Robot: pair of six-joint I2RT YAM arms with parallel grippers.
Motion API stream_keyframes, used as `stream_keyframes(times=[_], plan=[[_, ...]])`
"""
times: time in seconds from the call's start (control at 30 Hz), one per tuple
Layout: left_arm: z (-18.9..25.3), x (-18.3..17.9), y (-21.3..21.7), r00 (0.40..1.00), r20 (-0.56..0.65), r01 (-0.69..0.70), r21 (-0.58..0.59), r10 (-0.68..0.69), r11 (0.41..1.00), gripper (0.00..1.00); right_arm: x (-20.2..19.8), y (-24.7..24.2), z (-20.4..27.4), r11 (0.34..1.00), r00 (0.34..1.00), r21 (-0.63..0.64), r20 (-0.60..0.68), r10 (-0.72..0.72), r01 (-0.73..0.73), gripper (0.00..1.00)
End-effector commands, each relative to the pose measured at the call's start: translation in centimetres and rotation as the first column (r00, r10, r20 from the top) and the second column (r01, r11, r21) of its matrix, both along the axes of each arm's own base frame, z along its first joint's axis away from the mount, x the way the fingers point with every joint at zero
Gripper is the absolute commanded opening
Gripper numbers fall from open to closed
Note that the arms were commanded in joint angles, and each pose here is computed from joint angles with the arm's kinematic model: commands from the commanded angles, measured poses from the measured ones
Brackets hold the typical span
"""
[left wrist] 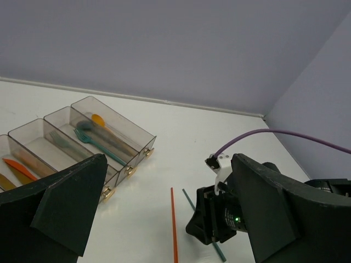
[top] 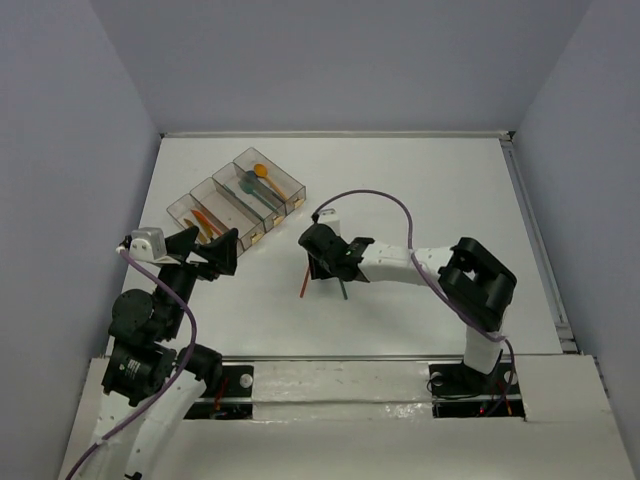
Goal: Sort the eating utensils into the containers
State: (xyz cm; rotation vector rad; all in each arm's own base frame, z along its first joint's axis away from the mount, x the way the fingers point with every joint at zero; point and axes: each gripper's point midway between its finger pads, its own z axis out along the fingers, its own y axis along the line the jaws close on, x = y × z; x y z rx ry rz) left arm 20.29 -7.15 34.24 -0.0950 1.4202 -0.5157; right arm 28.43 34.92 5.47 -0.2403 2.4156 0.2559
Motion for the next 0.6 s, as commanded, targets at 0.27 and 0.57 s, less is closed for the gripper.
stream_keyframes(times=[0.27,0.57], plan=[[1.8,-0.1,-0.2,0.999,0.052,0.014,-0.009,-0.014,1.000,0.99,0.8,4.7,-0.4,0.995,0.999,0.092,-0.008,0.044,-0.043,0.48],[1.7,0.0,-0.3,0.999,0.051,0.016,-0.008,-0.015,1.000,0.99,1.2,4.6,-0.6,0.996,0.999,0.079,0.004,0.033,-0.033,0.48]])
